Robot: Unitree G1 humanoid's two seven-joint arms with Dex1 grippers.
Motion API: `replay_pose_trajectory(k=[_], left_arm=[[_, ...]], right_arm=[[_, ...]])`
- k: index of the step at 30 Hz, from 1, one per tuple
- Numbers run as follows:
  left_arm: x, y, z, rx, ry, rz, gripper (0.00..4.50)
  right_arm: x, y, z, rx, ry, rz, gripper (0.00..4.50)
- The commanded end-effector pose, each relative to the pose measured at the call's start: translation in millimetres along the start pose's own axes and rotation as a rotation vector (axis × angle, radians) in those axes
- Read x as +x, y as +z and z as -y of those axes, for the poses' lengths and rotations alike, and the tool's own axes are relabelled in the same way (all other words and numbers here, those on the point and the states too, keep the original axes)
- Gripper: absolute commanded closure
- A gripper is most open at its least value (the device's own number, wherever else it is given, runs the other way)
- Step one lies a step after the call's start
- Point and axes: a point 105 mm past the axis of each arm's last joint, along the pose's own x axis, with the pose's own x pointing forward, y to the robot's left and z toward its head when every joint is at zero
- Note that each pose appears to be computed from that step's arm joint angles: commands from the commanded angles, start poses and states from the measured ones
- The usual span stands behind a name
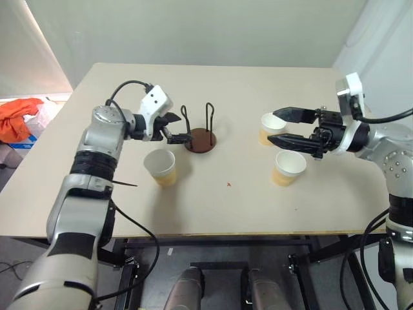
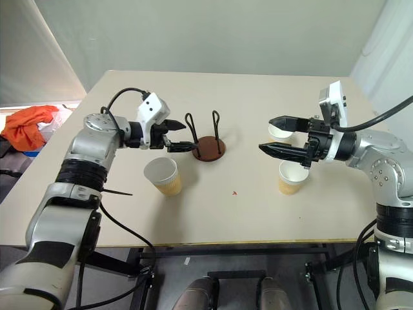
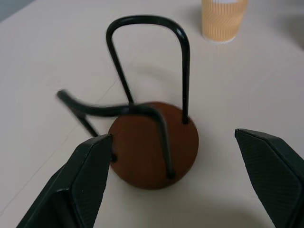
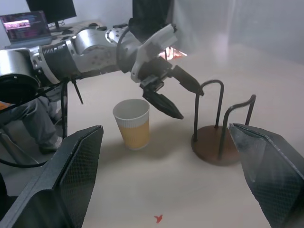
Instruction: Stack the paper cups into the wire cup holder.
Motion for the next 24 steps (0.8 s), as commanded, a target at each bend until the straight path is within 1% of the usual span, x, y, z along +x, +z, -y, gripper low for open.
replay_pose_trajectory(k=[1, 4, 7, 9, 10, 11, 12, 14, 15, 18, 21, 24], left_arm=[[6.8, 12.8, -4.1, 0.004, 0.026, 0.040, 0.02], [15.7, 12.5, -1.7, -0.005, 0.022, 0.043, 0.02], [22.2, 12.5, 2.3, -0.008, 0.003, 0.061, 0.60], [26.9, 12.5, 3.0, -0.024, 0.008, 0.082, 1.24], [28.3, 12.3, 3.1, -0.031, 0.011, 0.088, 1.63], [29.6, 12.1, 2.6, -0.035, 0.017, 0.091, 1.91], [29.9, 11.9, 2.1, -0.038, 0.021, 0.093, 2.38], [30.6, 12.1, 2.0, -0.044, 0.021, 0.101, 3.00], [31.0, 12.6, 2.1, -0.045, 0.020, 0.106, 3.41], [30.6, 18.7, 5.6, -0.041, -0.011, 0.140, 4.44], [26.4, 32.4, 13.0, -0.026, -0.080, 0.193, 4.48], [20.9, 58.8, 27.0, -0.006, -0.176, 0.276, 4.48]], right_arm=[[-2.3, 15.1, -8.1, -0.051, -0.008, 0.035, 0.00], [-2.5, 14.5, -10.0, -0.049, -0.017, 0.036, 0.00], [-3.3, 14.8, -11.2, -0.055, -0.028, 0.035, 0.00], [-4.7, 16.2, -11.3, -0.059, -0.037, 0.037, 0.00], [-5.2, 16.5, -11.6, -0.060, -0.041, 0.038, 0.00], [-6.1, 16.3, -11.2, -0.062, -0.047, 0.035, 0.00], [-6.5, 16.1, -11.1, -0.065, -0.051, 0.033, 0.00], [-7.5, 16.7, -11.1, -0.067, -0.055, 0.033, 0.00], [-8.0, 17.1, -11.1, -0.069, -0.056, 0.033, 0.00], [-8.5, 18.2, -12.0, -0.075, -0.056, 0.031, 0.00], [-10.2, 18.6, -13.0, -0.079, -0.047, 0.022, 0.00], [-13.4, 17.0, -13.8, -0.079, -0.033, 0.001, 0.00]])
